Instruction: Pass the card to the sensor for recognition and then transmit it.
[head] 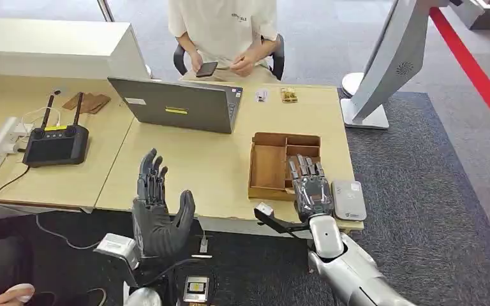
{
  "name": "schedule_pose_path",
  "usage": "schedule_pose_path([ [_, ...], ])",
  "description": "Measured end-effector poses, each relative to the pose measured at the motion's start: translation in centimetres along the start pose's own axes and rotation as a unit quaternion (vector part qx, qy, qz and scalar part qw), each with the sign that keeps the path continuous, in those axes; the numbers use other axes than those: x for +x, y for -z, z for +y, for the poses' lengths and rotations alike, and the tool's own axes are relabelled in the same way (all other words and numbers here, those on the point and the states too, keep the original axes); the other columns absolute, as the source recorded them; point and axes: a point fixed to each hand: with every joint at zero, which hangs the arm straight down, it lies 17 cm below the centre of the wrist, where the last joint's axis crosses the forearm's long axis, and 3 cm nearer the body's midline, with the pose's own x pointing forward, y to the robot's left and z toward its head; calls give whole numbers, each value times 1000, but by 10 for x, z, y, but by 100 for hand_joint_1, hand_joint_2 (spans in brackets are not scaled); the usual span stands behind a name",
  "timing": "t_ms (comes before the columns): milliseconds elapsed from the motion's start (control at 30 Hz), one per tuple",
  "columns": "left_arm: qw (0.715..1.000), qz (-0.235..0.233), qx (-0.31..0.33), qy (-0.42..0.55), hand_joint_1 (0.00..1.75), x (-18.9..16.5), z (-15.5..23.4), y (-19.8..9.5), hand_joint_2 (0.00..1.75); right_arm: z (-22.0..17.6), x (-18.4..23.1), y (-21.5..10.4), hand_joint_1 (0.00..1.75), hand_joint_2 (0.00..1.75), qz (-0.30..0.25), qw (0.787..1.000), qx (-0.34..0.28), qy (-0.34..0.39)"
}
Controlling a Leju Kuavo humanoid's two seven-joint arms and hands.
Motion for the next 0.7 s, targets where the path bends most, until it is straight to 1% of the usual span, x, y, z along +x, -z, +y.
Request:
schedule_pose_path([
  [300,1000,-1,0,1,0,0,0,-1,175,1,-1,0,0,175,-3,1000,-1,-1],
  [333,1000,-1,0,1,0,0,0,-1,175,1,-1,0,157,175,-3,1000,-1,-1],
  [367,1000,-1,0,1,0,0,0,-1,175,1,-1,0,175,175,-3,1000,-1,-1],
  [700,1000,1,2,-3,0,0,1,0,175,3,-6,1,175,175,3,1000,4,9],
])
